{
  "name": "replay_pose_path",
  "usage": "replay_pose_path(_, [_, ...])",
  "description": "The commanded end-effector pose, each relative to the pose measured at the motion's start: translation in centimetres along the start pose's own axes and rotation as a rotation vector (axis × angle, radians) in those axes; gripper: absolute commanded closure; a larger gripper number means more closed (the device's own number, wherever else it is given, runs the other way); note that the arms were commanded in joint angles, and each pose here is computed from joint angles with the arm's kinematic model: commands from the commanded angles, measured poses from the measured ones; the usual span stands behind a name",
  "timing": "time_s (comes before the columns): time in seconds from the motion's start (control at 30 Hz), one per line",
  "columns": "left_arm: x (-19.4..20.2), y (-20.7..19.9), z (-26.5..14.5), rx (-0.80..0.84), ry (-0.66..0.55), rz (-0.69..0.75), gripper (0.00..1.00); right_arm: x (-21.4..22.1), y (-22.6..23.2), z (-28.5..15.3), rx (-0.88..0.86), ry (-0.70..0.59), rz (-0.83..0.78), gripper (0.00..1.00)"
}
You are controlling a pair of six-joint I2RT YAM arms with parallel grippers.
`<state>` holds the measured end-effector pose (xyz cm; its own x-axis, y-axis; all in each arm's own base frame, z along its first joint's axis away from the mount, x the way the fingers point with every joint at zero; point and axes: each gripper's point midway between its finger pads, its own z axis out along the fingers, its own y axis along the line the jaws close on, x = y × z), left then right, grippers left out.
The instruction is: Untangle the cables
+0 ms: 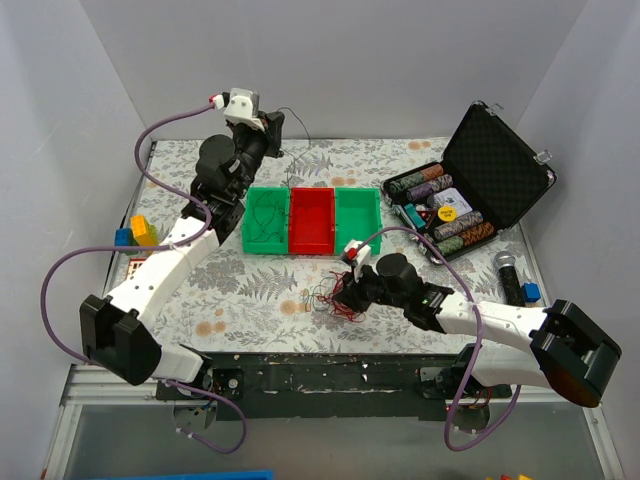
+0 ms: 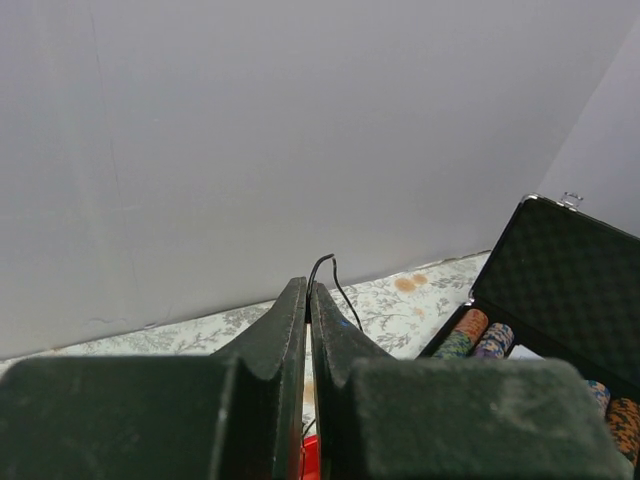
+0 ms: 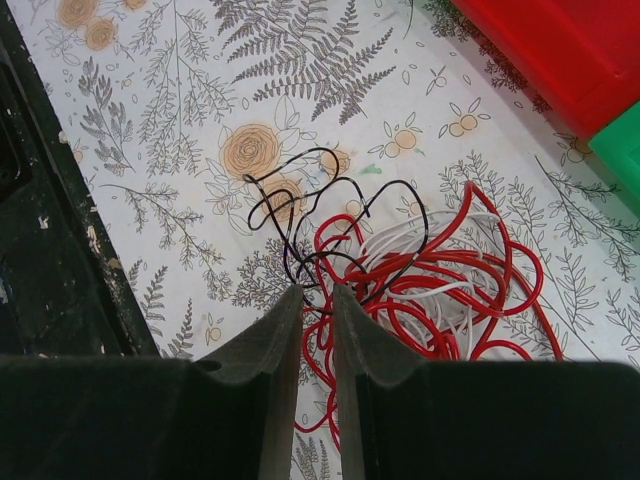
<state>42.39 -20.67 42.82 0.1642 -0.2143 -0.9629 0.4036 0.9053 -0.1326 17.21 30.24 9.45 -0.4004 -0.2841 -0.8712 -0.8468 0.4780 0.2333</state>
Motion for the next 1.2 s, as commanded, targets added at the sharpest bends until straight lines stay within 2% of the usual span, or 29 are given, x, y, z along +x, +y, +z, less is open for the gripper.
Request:
replay_pose_path(0.0, [0.0, 1.8, -0.8, -0.092, -0.014, 0.027, 1.00, -0.3, -0.1, -0.3, 0.009, -0.029, -0.001, 0.74])
replay_pose_path(0.17, [1.3, 4.3, -1.5, -0.178, 0.012, 0.004, 1.00, -0.2, -0.1, -0.3, 0.014, -0.027, 0.003, 0.74])
replay_pose_path(0.47, [1.1, 7.6, -2.4, -0.265, 0.006, -0.008, 1.00, -0.1, -0.2, -0.1, 0.012, -0.019, 0.004, 0.74])
replay_pose_path(0.67, [2.9, 10.6, -3.9, -0.343, 0.034, 0.009, 1.00, -0.1, -0.1, -0.1, 0.011, -0.017, 0.005, 0.74])
replay_pose_path(0.9, [2.2, 14.5, -4.9, -0.428, 0.020, 0.023, 1.00, 0.0, -0.1, 0.1, 0.006, -0.011, 0.003, 0.74])
replay_pose_path(1.17, [2.1, 15.0, -5.2, -0.414, 0.021, 0.029, 1.00, 0.1, -0.2, 0.0, 0.012, -0.010, 0.003, 0.74])
